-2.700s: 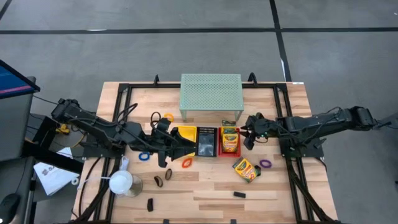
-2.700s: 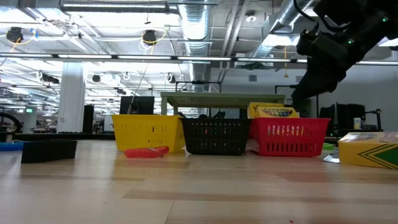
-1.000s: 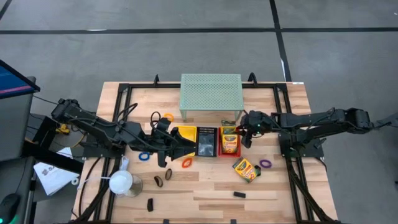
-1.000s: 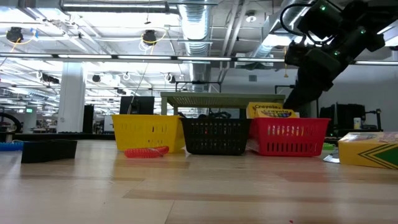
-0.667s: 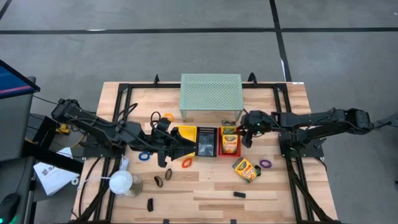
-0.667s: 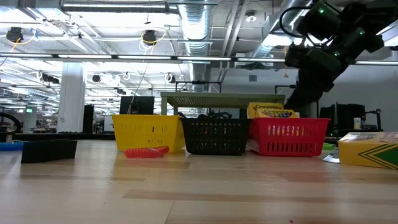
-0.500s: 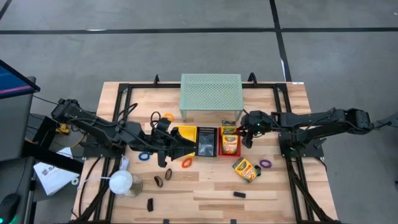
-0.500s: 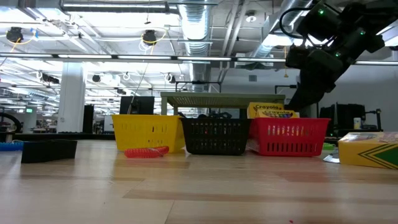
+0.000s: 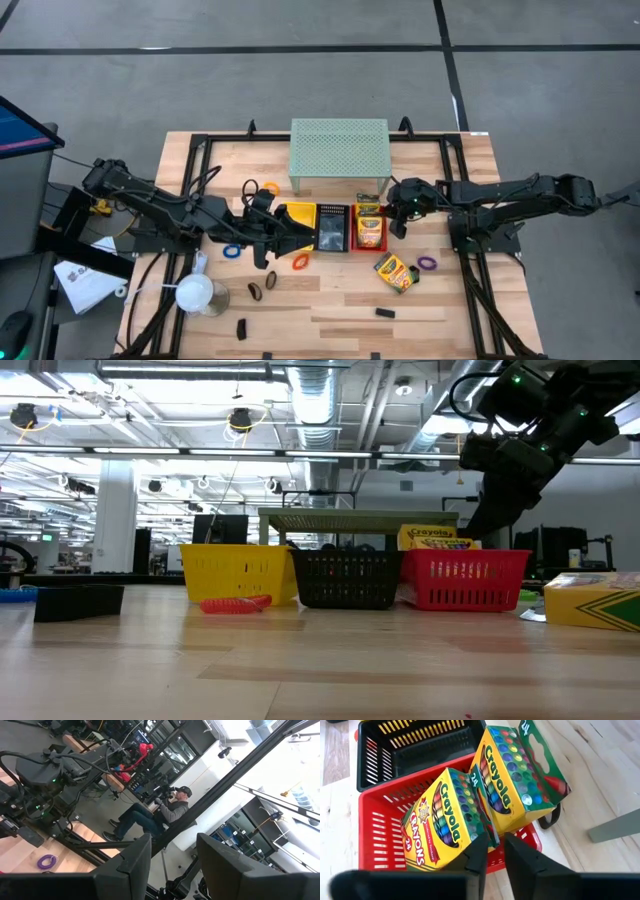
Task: Pick & Place Office Desk Supplies
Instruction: Put the crayons box into the red bin
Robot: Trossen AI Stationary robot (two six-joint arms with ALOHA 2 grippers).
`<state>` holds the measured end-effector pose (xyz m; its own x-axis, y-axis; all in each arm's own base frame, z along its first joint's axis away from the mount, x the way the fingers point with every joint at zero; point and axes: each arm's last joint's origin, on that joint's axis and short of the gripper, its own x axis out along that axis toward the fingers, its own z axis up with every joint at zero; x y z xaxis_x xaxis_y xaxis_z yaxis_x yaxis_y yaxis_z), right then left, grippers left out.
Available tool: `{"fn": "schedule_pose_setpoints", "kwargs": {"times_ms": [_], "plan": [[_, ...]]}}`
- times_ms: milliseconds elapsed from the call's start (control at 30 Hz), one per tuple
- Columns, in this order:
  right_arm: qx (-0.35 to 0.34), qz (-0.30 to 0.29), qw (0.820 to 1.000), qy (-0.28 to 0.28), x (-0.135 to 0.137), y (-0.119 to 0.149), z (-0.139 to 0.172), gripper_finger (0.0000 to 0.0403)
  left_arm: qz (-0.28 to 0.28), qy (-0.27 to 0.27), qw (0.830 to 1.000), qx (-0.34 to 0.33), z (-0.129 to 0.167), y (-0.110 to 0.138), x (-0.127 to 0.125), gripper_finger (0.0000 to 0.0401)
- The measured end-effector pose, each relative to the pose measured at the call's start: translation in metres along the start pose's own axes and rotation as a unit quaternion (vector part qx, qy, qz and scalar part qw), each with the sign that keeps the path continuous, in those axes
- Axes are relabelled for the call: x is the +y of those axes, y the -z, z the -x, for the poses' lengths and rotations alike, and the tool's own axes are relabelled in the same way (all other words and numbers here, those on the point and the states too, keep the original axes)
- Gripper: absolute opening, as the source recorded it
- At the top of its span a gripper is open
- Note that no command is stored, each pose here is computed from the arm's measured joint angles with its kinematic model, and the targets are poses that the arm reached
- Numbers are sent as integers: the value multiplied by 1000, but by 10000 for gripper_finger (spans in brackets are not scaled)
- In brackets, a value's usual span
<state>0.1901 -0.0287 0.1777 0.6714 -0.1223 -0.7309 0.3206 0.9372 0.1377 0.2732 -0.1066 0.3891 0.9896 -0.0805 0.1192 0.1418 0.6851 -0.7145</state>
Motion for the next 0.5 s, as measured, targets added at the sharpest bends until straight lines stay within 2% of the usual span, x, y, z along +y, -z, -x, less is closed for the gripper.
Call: {"fn": "schedule_pose_setpoints", "kwargs": {"times_ms": [167, 500], "plan": [[-1, 1, 1000, -2, 1, 0, 0, 5, 0, 0, 1000, 0, 0, 0, 0, 154], [-28, -27, 999, -2, 6, -1, 14, 2, 0, -2, 1000, -1, 0, 0, 0, 154]]}}
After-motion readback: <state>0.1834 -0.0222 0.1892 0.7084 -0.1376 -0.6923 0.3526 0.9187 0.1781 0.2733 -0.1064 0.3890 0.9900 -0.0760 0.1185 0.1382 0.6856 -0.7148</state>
